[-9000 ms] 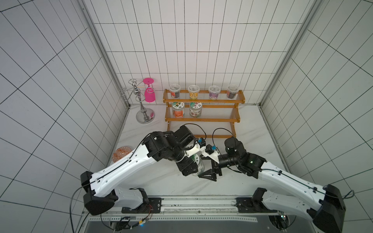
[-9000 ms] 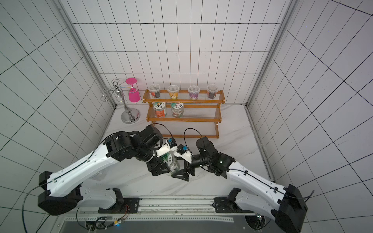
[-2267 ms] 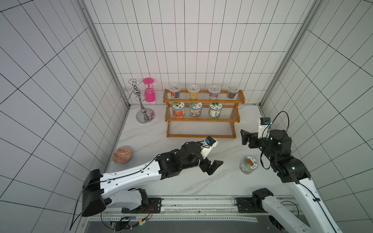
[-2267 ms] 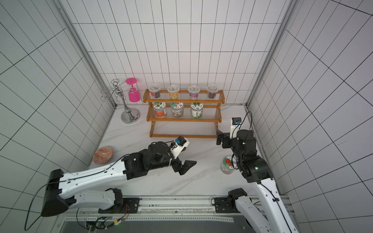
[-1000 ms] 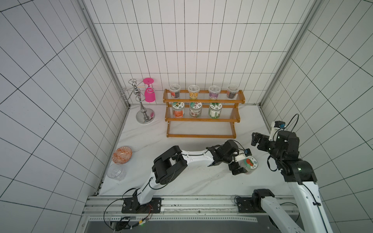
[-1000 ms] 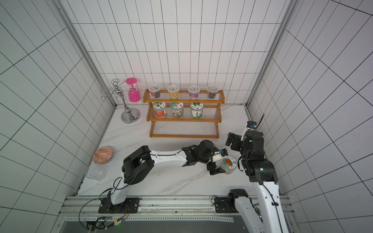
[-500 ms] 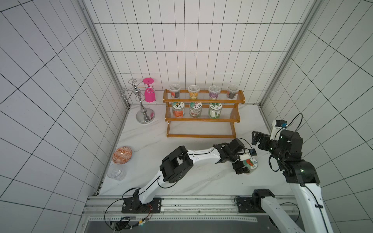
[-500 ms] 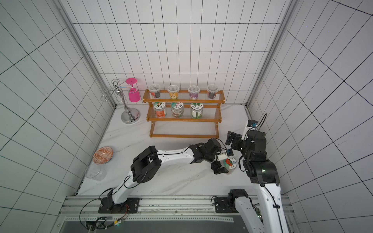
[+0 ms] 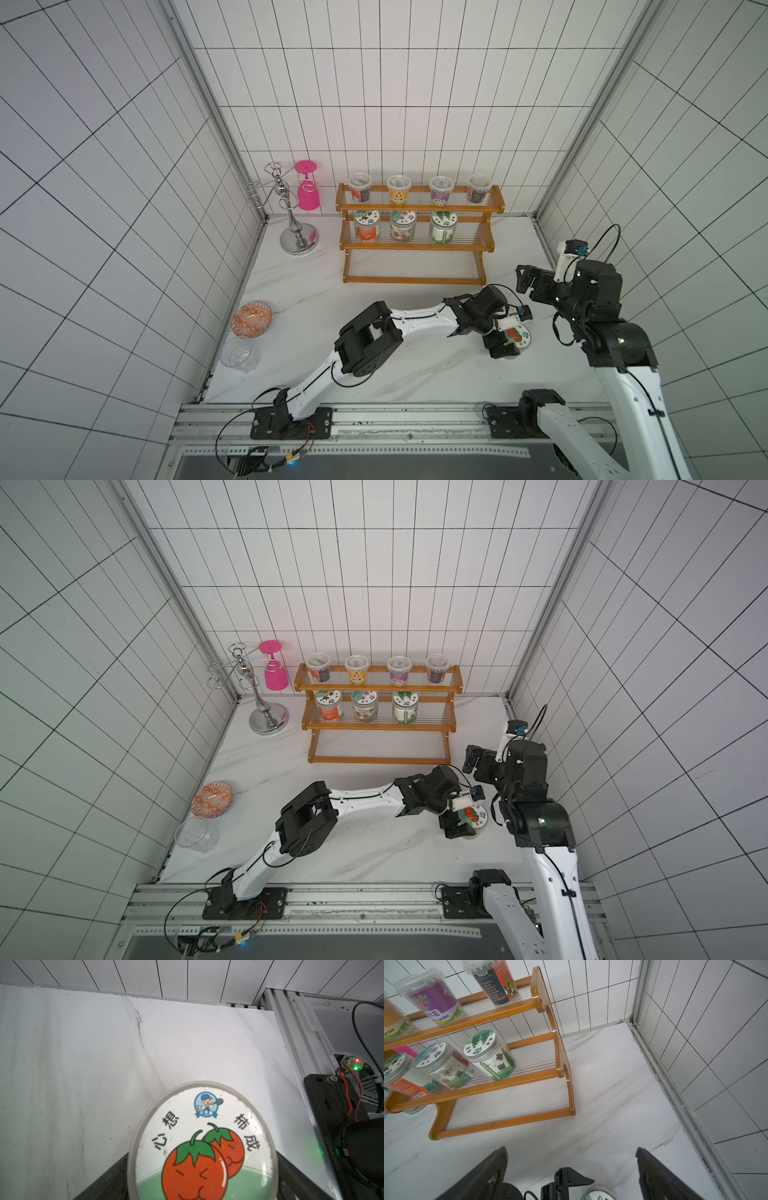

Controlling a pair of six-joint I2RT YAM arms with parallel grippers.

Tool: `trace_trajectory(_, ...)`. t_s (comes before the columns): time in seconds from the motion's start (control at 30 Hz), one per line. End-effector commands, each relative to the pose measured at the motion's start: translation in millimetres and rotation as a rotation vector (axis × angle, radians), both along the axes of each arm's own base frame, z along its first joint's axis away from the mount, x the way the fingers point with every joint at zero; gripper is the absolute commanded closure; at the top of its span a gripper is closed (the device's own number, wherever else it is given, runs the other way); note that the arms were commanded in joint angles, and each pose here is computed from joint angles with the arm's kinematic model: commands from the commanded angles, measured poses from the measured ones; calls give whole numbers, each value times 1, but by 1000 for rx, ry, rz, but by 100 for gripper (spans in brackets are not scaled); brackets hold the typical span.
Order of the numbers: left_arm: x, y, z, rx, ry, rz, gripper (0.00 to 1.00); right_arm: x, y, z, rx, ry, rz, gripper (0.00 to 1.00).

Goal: Place the seed container on the shelf
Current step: Pick up the seed jar at the center of the board.

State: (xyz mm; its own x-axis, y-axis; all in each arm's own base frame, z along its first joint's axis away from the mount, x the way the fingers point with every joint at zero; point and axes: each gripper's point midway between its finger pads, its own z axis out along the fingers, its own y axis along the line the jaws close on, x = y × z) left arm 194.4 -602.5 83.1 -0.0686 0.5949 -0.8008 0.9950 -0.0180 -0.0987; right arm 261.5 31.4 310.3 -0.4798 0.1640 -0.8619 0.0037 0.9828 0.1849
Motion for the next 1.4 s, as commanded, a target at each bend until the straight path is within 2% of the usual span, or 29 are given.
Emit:
trace_trajectory(0.0, -2, -8, 9, -54, 13, -21, 9, -2, -1, 29, 10, -70, 7, 1)
trace_trajectory(0.1, -2, -4, 20, -89, 43, -29, 22, -1, 2, 31, 14, -79, 22, 1)
trace_trajectory(0.2, 4, 5, 34, -128, 58, -9, 30, -1, 8, 33, 17, -90, 58, 1)
trace_trajectory(0.43, 21, 50, 71, -199, 51, 93, 33, -8, 43, 36, 45, -107, 279, 1)
trace_trajectory(0.6, 32, 106, 100, -226, 44, 194, 36, -19, 74, 43, 90, -152, 476, 1)
trace_trajectory(0.73, 38, 156, 123, -253, 109, 260, 40, -32, 99, 52, 146, -195, 648, 1)
trace_trajectory(0.9, 28, 212, 152, -223, 108, 316, 41, -45, 124, 58, 227, -252, 835, 1)
trace_trajectory(1.07, 17, 256, 186, -208, 34, 370, 41, -58, 147, 60, 303, -294, 1023, 1)
trace_trajectory(1.37, -19, 304, 238, -227, -44, 329, 40, -79, 188, 39, 178, -356, 1219, 1)
